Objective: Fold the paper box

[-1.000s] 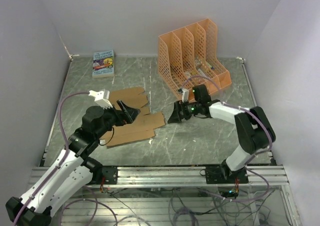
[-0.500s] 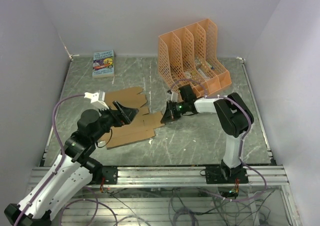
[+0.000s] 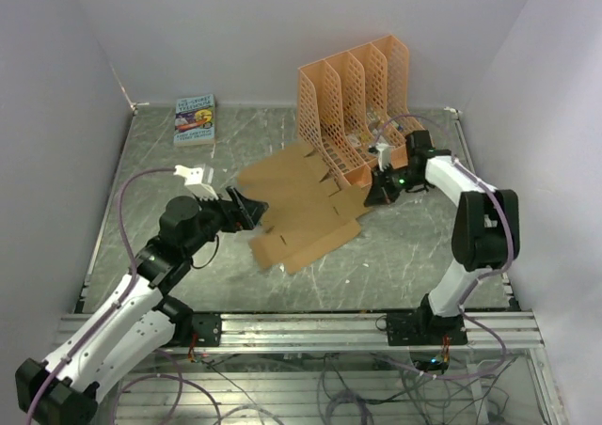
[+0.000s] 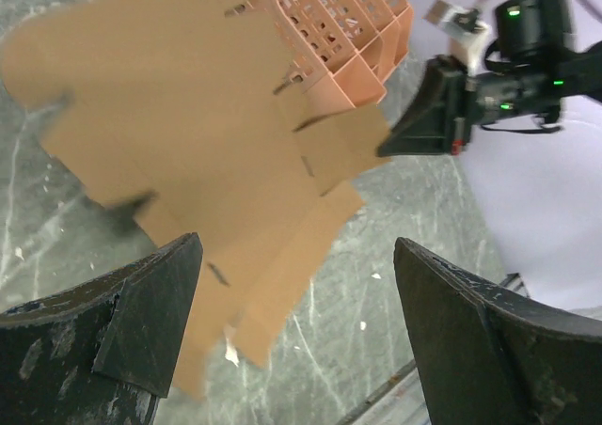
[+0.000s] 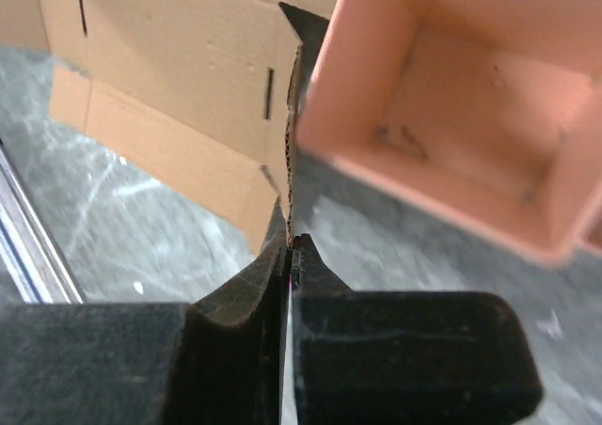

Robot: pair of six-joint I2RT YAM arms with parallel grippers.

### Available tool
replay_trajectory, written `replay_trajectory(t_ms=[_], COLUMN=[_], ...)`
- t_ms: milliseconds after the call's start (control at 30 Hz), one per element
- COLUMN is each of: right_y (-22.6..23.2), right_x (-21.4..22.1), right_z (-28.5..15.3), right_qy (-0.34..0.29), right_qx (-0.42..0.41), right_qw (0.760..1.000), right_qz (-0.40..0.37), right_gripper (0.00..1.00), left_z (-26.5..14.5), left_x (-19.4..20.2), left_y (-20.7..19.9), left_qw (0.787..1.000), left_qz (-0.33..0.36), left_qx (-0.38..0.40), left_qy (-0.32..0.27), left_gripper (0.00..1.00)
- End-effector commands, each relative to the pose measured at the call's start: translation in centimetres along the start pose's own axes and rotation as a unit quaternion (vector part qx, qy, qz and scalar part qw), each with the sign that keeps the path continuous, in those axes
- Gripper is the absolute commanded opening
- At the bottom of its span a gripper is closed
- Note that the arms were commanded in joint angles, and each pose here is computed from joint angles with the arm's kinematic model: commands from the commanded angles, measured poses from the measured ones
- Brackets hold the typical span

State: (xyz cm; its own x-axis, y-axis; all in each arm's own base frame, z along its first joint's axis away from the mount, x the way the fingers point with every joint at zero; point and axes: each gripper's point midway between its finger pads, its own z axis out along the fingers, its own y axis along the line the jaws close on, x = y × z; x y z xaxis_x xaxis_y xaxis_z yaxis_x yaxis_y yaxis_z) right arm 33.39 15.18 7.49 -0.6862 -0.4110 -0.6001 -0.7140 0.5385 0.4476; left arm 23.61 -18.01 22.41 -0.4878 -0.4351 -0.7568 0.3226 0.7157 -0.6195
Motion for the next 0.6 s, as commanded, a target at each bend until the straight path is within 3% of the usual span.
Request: replay_trajectory(t_ms=[0,167,367,467,567], right_y=[1.2,2.0,3.2,2.7,3.4], right_x=[0.7,-2.7,-4.5,-4.9,-4.7], right_z=[-4.1,-7.5,-8.6,-8.7,-8.6], right_qy=[0.014,-0.031,-0.058,-0.053,-0.051], right_qx=[0.021,0.088,0.090,0.095,0.075], right_qw=[0.990,0.962,0.947,0.945,0.944], right_qz=[-0.142,-0.256,-0.304,-0.309,-0.318], right_gripper=[0.00,0.00,0.00,0.00,0.00], left_z=[1.7,2.6,-0.4,-2.4,-2.9], left_x=[-2.5,-2.4,-1.9,-4.3,-6.3], left_y=[-0.8,1.0,6.6,6.0,3.1], left_qw=[0.997,0.998,0.991,0.989,0.991], left_qz=[0.067,0.052,-0.017,0.011,0.058], left_qx=[0.014,-0.030,-0.123,-0.112,-0.052], left_qy=[-0.032,-0.023,-0.049,-0.093,-0.112], left_gripper=[0.95,0.94,0.94,0.94,0.94])
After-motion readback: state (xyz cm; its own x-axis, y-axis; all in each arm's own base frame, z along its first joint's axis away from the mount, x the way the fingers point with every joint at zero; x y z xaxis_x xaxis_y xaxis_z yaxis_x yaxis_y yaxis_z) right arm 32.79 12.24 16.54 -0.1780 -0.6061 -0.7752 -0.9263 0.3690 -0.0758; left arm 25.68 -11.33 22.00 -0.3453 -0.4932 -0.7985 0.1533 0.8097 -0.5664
